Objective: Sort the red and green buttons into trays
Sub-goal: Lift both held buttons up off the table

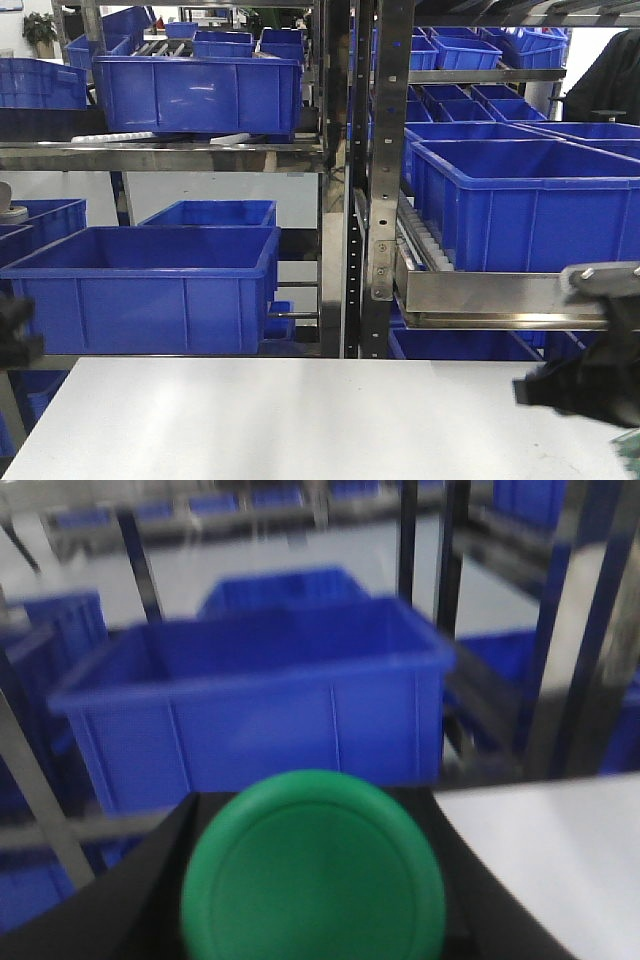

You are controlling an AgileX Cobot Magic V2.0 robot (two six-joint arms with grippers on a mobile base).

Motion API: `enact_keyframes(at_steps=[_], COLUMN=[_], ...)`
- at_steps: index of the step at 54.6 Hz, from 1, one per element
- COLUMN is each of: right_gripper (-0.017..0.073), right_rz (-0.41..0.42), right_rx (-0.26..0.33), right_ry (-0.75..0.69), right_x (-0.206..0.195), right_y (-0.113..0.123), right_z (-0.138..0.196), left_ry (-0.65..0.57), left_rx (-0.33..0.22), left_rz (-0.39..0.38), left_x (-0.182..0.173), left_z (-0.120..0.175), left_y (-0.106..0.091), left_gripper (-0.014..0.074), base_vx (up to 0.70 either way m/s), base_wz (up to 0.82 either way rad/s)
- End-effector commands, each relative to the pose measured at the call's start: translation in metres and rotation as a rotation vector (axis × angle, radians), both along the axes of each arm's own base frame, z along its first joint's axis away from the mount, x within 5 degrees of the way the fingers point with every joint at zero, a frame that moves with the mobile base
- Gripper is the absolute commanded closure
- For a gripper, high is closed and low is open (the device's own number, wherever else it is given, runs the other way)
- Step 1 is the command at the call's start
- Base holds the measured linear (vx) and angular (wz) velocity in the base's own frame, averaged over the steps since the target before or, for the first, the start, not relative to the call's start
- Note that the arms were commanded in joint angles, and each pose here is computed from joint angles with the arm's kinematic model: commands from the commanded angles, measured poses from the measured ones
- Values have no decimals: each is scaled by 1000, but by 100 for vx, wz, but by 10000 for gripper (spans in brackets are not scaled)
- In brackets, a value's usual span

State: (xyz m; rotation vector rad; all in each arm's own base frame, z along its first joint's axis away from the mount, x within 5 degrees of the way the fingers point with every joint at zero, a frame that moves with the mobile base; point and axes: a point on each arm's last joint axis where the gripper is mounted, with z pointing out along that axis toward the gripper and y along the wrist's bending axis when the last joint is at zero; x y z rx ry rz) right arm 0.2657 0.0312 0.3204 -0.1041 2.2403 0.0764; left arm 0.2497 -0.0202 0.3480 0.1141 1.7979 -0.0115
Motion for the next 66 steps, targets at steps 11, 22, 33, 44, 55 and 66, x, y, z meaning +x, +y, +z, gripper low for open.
enact_keyframes(at_steps=[11, 22, 33, 44, 55, 66], right_gripper=[568, 568, 568, 568, 568, 568], right_rz=[8, 9, 5, 4, 3, 3], right_rx=[-24, -31, -7, -6, -12, -12], right_ry=[-299, -298, -371, -369, -341, -341], right_x=[-65, -86, -98, -107, -108, -108], right_y=[-10, -12, -13, -14, -15, -15], right_z=[74, 78, 58, 57, 54, 54], left_ry=[-153, -162, -191, -211, -200, -200], left_rx=[-31, -73, -94, -99, -97, -97], left_rz=[-30, -29, -31, -34, -31, -31], left_x=[-60, -100, -125, -127, -127, -127], left_z=[46, 24, 12, 14, 13, 13], left_y=[-4, 1, 5, 5, 5, 5], left_gripper=[596, 596, 596, 594, 594, 594], base_vx=[0, 0, 0, 0, 0, 0], base_wz=[0, 0, 0, 0, 0, 0])
